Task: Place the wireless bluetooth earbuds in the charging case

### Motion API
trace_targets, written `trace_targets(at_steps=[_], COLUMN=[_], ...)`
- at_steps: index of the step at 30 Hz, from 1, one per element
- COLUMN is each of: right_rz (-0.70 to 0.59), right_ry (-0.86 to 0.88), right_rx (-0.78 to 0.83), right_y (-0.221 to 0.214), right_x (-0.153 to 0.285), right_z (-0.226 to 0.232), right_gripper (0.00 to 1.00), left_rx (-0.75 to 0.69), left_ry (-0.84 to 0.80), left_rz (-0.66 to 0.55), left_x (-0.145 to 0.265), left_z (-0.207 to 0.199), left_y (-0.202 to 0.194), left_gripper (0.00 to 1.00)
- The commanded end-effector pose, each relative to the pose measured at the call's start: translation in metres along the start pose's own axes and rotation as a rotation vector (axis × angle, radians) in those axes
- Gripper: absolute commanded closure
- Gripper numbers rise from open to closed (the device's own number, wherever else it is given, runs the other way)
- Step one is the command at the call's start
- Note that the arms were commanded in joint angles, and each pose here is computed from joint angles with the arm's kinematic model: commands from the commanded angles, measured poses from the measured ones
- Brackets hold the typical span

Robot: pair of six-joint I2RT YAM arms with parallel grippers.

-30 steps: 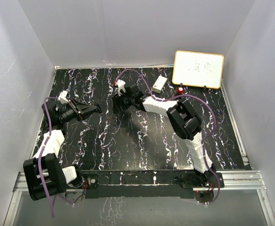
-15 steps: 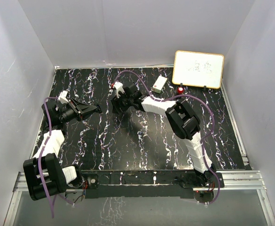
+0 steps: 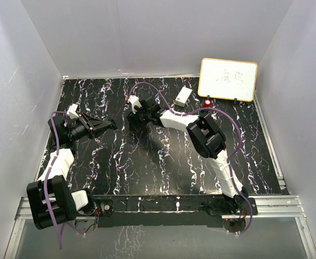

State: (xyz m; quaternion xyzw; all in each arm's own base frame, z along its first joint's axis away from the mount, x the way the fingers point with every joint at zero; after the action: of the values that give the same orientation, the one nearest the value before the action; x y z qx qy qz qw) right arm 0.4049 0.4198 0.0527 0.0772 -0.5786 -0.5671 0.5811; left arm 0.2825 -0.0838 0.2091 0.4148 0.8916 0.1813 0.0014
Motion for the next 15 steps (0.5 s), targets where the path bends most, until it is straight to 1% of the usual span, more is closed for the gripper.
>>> trace_targets(at_steps=[1,15], right_rz=[-0.032,0.002], right_ry=[0.006,-0.075], right_rx=[0.055,0.106], right_y=[0.017,0.002], right_x=[-0.005,-0.016], right_z=[0.006,0.005], right_gripper=[0.48,0.54], left_rx=[-0.011,-0.019], left_ry=[-0.034,-0.046], left_rz=[0.011,0.004], left_x=[0.003,0.006], left_z=[-0.015,-0.022], left_y=[0.006,0.009], left_gripper=[1.00,1.00])
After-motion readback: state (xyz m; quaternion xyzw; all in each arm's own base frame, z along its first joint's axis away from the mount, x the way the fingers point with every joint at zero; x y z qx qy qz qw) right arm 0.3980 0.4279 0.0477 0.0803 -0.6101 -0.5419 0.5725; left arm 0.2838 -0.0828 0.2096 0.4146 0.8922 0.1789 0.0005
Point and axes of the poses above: each gripper's point midway between its finger pads, its own x axis back along the fingers, its own z axis along the line the jaws close on, y = z × x, the point moved 2 cm from there along x, back along the fingers, and after that the axes turned 10 degrees about -x, right-handed, at the moved point
